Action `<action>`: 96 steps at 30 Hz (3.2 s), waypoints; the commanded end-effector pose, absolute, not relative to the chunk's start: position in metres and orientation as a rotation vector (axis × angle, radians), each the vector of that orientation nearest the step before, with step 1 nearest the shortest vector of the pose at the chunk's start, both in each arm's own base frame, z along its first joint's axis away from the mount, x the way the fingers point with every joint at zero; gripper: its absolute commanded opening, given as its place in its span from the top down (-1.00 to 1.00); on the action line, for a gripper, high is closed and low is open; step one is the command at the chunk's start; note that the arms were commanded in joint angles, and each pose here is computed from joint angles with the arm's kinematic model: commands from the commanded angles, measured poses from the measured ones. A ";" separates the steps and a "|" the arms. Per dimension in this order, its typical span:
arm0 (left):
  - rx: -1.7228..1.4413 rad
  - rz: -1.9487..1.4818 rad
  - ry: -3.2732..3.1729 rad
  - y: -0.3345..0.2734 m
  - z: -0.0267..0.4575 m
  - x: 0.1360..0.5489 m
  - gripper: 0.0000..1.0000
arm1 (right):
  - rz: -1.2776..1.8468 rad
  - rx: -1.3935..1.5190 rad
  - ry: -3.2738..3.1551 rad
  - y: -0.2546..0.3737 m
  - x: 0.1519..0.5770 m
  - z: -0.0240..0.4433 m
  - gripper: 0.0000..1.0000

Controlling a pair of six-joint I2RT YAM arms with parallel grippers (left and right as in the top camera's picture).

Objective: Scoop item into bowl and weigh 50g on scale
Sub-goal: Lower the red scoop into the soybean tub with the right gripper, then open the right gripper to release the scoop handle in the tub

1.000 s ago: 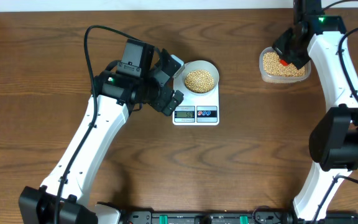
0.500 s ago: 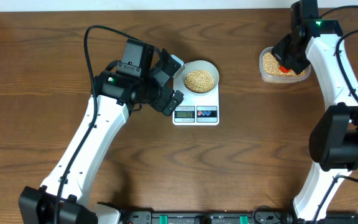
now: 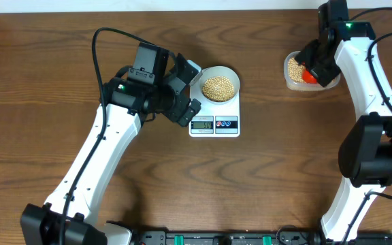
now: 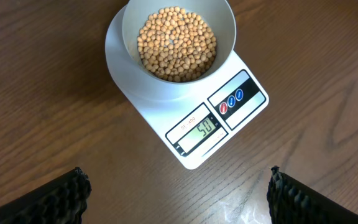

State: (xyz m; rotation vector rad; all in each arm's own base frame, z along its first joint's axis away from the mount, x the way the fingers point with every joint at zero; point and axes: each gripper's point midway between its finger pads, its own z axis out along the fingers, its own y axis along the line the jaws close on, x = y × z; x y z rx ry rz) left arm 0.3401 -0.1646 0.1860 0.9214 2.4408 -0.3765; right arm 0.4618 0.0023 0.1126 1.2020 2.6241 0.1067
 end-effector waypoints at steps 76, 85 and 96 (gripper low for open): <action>0.920 -0.401 2.458 -0.166 0.180 0.339 -0.87 | -0.050 0.354 2.850 -0.009 0.387 0.209 -0.98; 0.920 -0.401 2.458 -0.166 0.180 0.339 -0.86 | -0.056 0.355 2.847 -0.010 0.384 0.212 -0.99; 0.920 -0.401 2.458 -0.166 0.180 0.339 -0.87 | -0.055 0.354 2.847 -0.010 0.384 0.212 -0.99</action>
